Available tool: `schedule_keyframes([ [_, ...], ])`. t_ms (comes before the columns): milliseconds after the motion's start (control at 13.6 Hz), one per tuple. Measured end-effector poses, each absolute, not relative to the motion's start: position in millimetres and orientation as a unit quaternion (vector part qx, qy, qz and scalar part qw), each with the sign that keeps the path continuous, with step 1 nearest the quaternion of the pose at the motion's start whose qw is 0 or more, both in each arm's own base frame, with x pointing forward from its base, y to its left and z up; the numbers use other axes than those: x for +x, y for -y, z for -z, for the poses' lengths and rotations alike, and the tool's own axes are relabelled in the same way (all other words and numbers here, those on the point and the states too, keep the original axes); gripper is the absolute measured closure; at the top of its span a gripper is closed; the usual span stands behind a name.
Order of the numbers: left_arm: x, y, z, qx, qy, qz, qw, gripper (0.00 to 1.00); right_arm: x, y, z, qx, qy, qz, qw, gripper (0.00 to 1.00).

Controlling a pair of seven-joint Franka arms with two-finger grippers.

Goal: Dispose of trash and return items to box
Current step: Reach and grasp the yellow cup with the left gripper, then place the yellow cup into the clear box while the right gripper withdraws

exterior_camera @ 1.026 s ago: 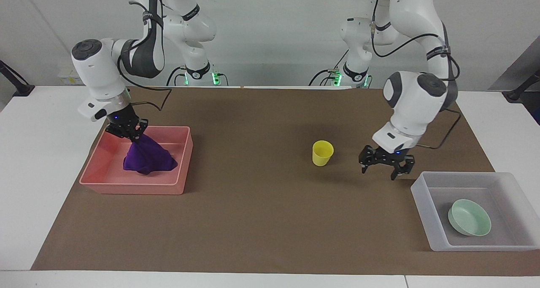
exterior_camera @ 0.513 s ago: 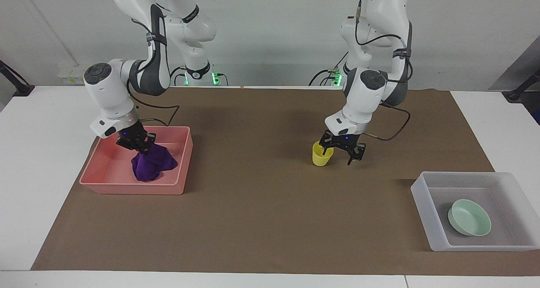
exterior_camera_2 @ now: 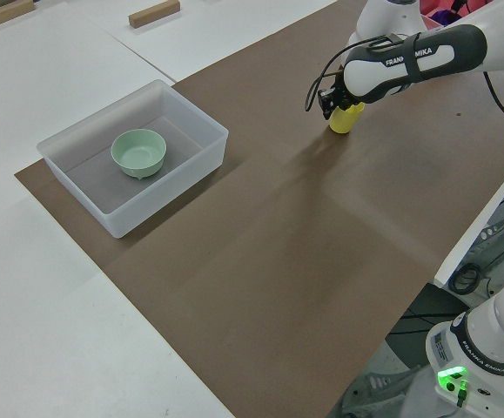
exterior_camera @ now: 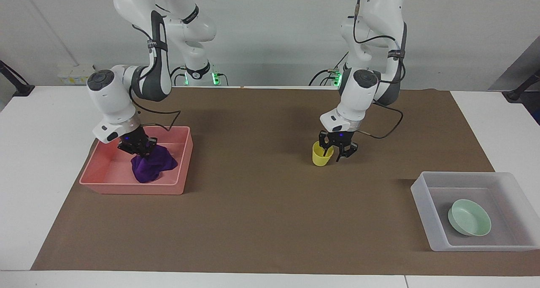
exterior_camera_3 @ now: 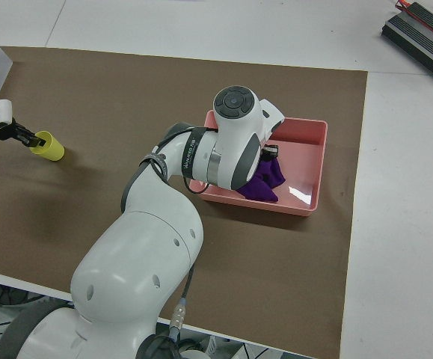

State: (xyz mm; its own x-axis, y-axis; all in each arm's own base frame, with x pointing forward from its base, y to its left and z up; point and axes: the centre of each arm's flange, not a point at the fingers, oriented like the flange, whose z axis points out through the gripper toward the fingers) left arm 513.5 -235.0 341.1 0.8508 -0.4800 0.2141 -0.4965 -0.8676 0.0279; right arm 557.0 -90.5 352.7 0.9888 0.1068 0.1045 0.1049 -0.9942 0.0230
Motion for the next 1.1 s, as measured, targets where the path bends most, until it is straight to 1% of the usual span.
schedule_keyframes([
  [73,515,234,-344,0.961,0.253,-0.103,0.041,0.88,559,90,-357,0.997,-0.053,-0.057,0.009,0.56],
  [147,516,233,-350,0.961,0.252,-0.108,0.042,0.97,562,88,-363,0.997,-0.050,-0.063,0.010,0.46],
  [293,521,223,-368,0.962,0.243,-0.116,0.042,0.97,568,72,-377,0.997,-0.029,-0.074,0.007,0.21],
  [440,535,194,-397,0.968,0.217,-0.123,0.041,0.97,571,44,-387,0.997,-0.011,-0.076,0.002,0.00],
  [733,577,108,-450,0.975,0.142,-0.167,0.033,0.97,571,7,-410,0.997,0.030,-0.066,-0.007,0.00],
  [953,598,29,-471,0.979,0.077,-0.190,0.020,0.97,566,-1,-450,0.997,0.051,-0.057,-0.010,0.00],
  [1099,610,-26,-480,0.979,0.035,-0.202,0.010,0.97,558,5,-484,0.997,0.057,-0.050,-0.011,0.00],
])
